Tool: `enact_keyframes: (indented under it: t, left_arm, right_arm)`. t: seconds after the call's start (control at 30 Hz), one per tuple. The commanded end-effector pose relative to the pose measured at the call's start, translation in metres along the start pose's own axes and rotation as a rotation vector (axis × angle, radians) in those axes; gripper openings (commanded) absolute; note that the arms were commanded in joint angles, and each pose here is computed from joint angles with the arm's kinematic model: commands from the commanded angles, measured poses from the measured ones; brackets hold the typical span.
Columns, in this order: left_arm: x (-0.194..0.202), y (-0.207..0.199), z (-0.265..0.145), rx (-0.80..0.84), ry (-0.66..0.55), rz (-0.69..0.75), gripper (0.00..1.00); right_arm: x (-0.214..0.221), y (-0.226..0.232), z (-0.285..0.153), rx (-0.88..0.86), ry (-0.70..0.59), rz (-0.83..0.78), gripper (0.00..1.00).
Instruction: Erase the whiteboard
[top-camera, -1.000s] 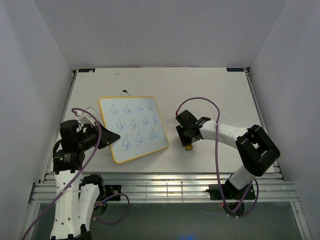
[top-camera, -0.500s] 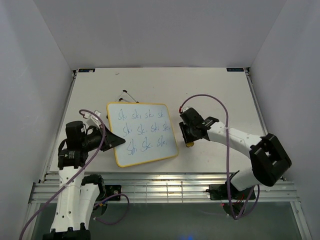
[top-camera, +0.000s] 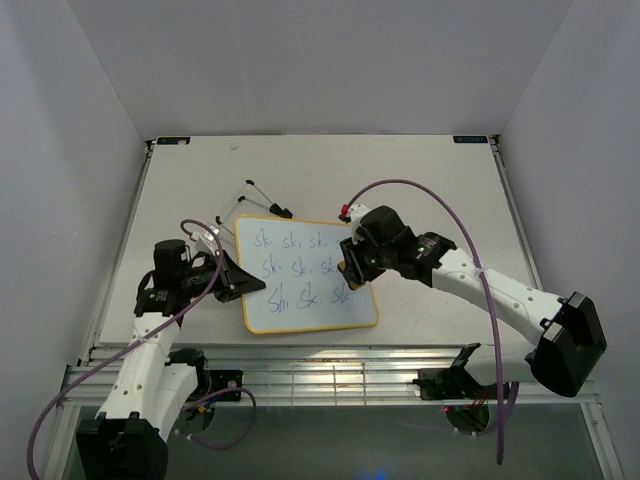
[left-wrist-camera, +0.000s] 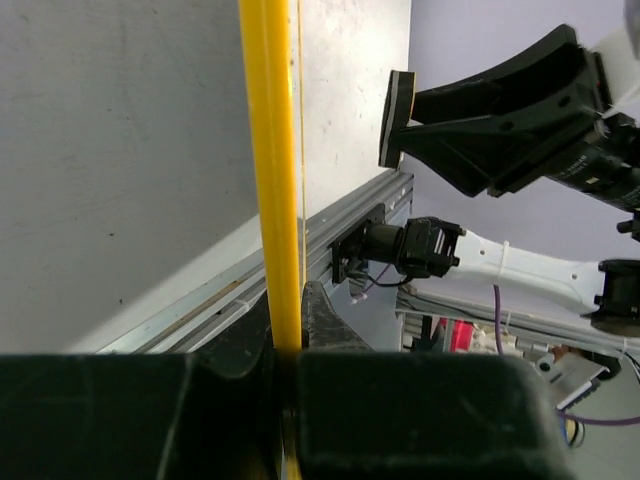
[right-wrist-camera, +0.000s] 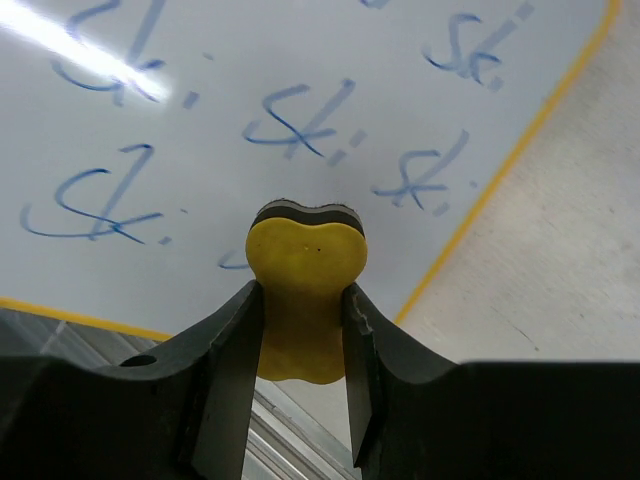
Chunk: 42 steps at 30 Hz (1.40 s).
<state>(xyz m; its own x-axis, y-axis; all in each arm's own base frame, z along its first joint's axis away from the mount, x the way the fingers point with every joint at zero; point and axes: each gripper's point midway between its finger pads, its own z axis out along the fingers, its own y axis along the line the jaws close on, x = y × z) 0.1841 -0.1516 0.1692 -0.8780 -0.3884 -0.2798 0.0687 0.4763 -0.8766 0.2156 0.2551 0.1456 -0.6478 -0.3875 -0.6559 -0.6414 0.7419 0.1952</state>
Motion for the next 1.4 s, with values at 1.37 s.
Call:
enact_keyframes:
  t: [1.37]
  left_arm:
    - [0.039, 0.007, 0.046, 0.128, 0.162, 0.086, 0.00]
  right_arm:
    - [-0.032, 0.031, 0.125, -0.017, 0.195, -0.109, 0.31]
